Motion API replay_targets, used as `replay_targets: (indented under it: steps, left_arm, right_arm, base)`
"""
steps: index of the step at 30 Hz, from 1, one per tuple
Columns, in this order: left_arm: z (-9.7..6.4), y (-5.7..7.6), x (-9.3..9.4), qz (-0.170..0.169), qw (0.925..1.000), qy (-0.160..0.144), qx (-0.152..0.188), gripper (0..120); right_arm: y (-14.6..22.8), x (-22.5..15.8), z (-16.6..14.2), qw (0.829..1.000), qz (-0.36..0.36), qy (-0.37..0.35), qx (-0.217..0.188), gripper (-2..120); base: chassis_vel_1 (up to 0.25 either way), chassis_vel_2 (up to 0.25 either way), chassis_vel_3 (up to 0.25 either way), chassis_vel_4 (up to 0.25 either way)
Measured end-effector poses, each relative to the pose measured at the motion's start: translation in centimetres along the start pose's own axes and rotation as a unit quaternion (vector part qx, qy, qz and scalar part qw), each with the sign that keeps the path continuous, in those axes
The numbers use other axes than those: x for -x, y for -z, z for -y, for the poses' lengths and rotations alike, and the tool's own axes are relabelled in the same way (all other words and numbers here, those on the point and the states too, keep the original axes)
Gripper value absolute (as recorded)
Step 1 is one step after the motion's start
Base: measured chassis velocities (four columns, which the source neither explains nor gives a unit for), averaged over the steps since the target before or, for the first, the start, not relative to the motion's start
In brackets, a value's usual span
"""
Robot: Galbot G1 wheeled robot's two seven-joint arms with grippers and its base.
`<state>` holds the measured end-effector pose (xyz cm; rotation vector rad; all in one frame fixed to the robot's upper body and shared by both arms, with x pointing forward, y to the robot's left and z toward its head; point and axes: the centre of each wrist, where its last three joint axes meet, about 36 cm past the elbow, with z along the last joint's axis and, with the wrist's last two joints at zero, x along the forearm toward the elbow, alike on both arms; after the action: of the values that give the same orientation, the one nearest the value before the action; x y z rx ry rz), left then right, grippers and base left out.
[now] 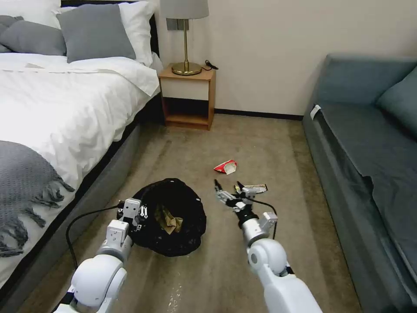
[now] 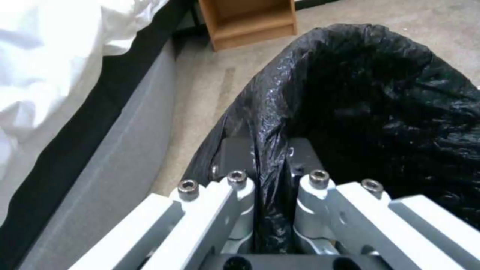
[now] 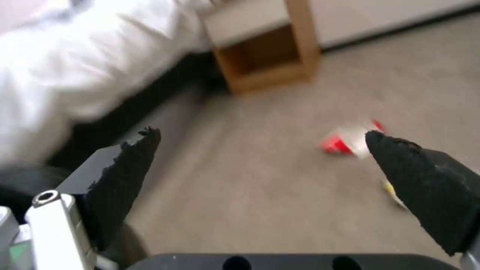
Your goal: Pick up the trash bin, then pick up the garbage on the floor and place it into the trash bin.
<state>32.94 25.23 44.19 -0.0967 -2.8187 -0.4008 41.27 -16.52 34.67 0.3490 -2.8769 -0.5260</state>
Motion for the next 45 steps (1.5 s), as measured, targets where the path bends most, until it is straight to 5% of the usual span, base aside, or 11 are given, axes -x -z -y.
replay_targets:
  steps: [18, 45]
  left_arm:
    - [-0.1, -0.1, 0.2, 0.002, 1.0000, 0.007, 0.005, 5]
    - [0.1, -0.1, 0.3, 0.007, 0.9999, 0.002, 0.008, 5]
  right_arm:
    - [-1.3, 1.0, 8.3, 0.989, -0.075, -0.122, -0.019, 100]
    - [-1.9, -0.1, 10.5, 0.989, -0.068, -0.130, -0.018, 100]
  base:
    - [0.000, 0.000, 0.000, 0.000]
    - [-0.003, 0.004, 0.003, -0.002]
